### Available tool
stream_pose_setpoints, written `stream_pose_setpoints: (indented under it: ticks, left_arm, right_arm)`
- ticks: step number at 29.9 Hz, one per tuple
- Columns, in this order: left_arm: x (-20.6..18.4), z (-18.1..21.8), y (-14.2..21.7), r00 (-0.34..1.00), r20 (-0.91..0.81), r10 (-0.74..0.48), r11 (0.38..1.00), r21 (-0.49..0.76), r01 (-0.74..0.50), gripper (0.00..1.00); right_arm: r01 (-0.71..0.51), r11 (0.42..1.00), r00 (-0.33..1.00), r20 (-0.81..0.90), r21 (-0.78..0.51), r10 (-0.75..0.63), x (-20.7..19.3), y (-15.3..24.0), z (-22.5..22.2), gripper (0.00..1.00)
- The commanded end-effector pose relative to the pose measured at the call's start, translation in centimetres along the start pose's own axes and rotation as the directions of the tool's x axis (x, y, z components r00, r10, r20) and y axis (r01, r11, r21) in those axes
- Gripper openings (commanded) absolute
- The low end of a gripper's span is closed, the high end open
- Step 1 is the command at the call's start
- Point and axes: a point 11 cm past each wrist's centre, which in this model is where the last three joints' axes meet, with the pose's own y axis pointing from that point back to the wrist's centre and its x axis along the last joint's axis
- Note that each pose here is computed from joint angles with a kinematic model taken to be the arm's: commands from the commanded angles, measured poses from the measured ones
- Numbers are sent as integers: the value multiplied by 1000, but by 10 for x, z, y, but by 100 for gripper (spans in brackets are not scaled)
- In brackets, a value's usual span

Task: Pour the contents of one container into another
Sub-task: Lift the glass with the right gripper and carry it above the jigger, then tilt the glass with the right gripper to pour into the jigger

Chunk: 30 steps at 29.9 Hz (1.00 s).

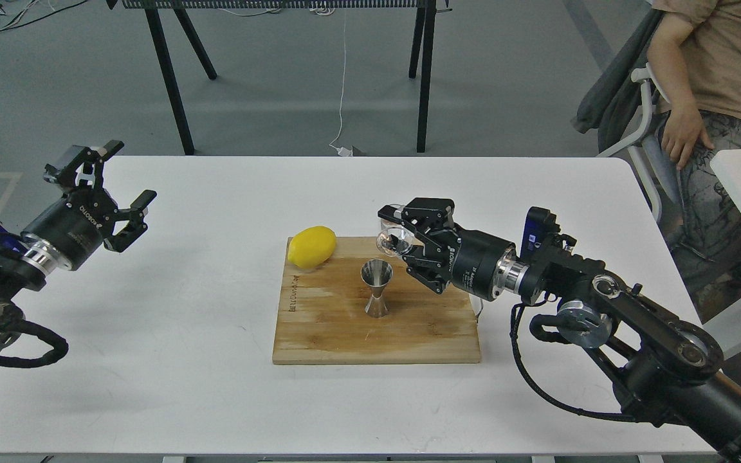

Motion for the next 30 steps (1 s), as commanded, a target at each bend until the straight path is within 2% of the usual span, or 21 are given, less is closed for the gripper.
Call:
stream_pose_setpoints:
  ticks: [1, 30]
  left_arm:
    - [0, 0, 0, 1000, 0, 0, 1000, 0, 0, 98]
    - [1, 1, 1, 1000, 2, 2, 1000, 1, -2, 98]
  right_arm:
    - [0, 1000, 999, -38, -11, -1, -1, -2, 1, 40]
    - [-4, 999, 997, -73, -34, 1, -3, -11, 9, 40]
